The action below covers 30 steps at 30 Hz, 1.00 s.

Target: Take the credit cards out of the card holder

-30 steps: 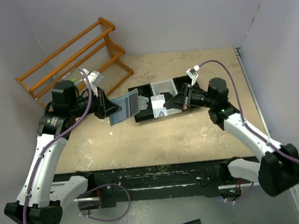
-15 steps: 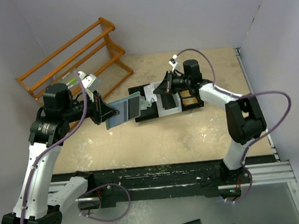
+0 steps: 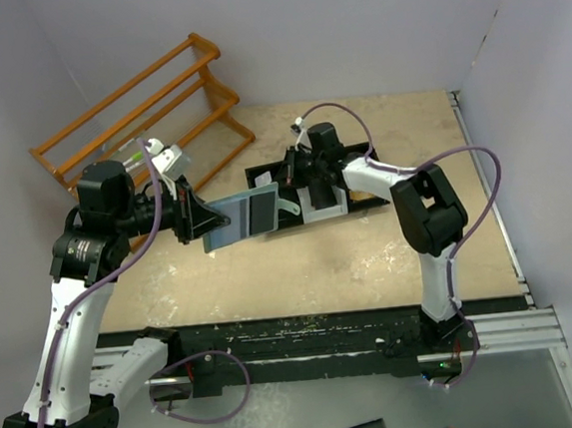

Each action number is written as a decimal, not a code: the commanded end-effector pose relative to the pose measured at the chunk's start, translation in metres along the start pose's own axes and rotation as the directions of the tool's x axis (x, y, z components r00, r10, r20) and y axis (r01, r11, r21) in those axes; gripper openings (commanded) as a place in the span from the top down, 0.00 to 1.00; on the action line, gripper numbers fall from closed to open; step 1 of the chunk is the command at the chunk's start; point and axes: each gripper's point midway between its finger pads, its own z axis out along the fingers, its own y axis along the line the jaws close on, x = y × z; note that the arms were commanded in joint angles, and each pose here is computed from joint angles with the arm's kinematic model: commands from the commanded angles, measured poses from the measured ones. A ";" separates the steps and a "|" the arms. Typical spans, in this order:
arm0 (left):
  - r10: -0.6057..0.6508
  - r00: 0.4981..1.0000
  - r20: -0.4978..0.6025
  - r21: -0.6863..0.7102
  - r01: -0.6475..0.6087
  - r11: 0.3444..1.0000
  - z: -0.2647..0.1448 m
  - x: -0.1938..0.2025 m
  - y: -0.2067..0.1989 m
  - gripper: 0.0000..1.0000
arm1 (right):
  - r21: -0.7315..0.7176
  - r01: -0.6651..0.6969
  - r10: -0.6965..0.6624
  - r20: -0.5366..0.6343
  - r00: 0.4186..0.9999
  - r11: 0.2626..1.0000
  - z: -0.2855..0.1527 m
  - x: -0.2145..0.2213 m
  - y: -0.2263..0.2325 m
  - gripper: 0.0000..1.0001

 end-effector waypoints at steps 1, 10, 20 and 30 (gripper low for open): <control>0.069 0.996 0.054 0.037 -0.071 0.997 -0.008 -0.018 -0.016 1.00 | 0.083 0.047 -0.051 0.048 0.998 0.995 0.011 -0.015 0.006 1.00; 0.070 0.996 0.060 0.051 -0.073 0.996 -0.008 -0.020 -0.019 1.00 | 0.163 0.063 -0.073 0.057 0.996 0.985 0.017 -0.015 -0.003 0.92; 0.057 0.994 0.092 0.099 -0.066 0.993 -0.010 -0.028 -0.030 1.00 | 0.208 0.146 -0.169 0.093 0.981 0.967 -0.014 -0.039 0.023 0.54; 0.012 0.978 0.207 0.138 -0.041 0.990 -0.009 -0.052 -0.040 1.00 | -0.067 0.268 -0.248 0.221 0.943 0.961 -0.125 -0.015 0.125 0.20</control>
